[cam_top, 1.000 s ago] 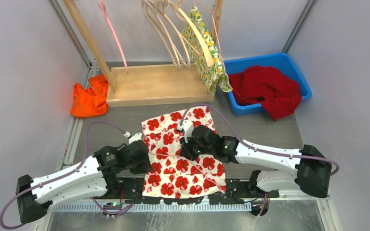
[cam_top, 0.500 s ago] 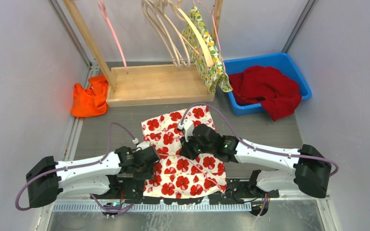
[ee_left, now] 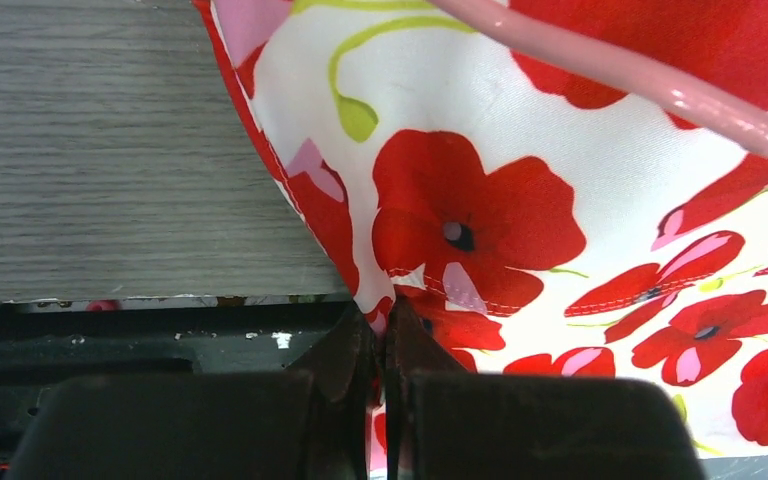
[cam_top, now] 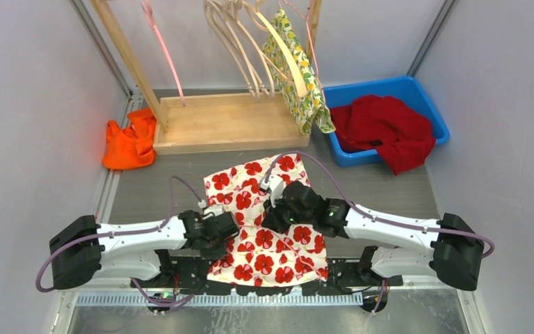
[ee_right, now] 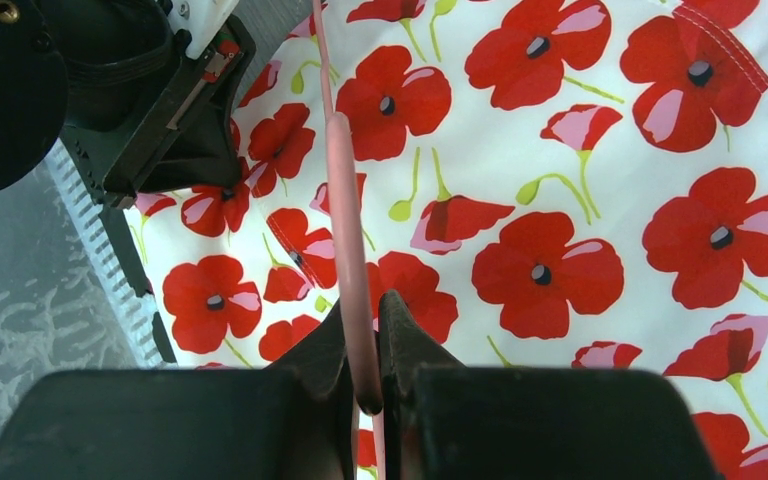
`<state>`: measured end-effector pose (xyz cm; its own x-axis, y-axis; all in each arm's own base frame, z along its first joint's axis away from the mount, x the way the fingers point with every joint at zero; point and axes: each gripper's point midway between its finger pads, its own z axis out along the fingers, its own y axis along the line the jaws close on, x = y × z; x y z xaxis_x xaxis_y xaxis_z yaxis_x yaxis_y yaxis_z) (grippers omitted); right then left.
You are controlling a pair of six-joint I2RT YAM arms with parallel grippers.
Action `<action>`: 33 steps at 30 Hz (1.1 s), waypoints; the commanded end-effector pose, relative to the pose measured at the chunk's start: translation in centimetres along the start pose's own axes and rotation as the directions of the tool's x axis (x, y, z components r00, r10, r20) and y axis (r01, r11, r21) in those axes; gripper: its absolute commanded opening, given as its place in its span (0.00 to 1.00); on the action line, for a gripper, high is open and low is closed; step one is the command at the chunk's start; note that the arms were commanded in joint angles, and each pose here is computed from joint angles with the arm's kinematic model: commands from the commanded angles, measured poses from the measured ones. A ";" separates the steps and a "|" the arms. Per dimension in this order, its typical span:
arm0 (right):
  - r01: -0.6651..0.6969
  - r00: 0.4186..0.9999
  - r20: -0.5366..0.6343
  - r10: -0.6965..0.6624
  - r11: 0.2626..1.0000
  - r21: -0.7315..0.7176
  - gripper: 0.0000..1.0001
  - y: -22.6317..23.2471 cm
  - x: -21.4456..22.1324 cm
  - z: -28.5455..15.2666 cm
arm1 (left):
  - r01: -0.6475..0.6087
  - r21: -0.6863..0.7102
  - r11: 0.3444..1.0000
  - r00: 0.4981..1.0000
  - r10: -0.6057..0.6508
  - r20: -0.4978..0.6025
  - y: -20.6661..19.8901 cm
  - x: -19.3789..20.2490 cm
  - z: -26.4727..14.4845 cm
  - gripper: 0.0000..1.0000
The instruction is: Place the skirt on the hanger
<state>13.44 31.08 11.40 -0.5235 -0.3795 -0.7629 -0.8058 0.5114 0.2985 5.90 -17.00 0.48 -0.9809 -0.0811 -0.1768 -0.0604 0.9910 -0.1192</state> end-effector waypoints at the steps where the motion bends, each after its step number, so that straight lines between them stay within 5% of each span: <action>1: 0.008 0.994 -0.111 -0.001 0.998 0.066 0.01 -1.5 3.5 -0.7 | -0.006 -0.072 0.997 0.998 0.011 0.069 2.1 -0.7 0.9 0.00; 16: 0.084 0.984 -0.168 -0.060 0.986 0.141 0.01 -3.5 3.6 1.3 | 0.013 -0.145 0.989 0.994 0.003 0.111 6.3 -3.4 -2.4 0.00; 33: 0.415 0.906 -0.223 -0.361 0.862 0.291 0.01 -8.4 -2.0 3.1 | 0.019 -0.115 0.993 0.993 -0.006 0.116 6.2 -3.3 -2.4 0.00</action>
<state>19.36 34.31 11.55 -0.3354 -0.4988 -0.7992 -0.8562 0.5153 0.0378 8.10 -10.97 2.35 -0.9579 -0.0974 -0.2700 -0.0945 0.9952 -0.0239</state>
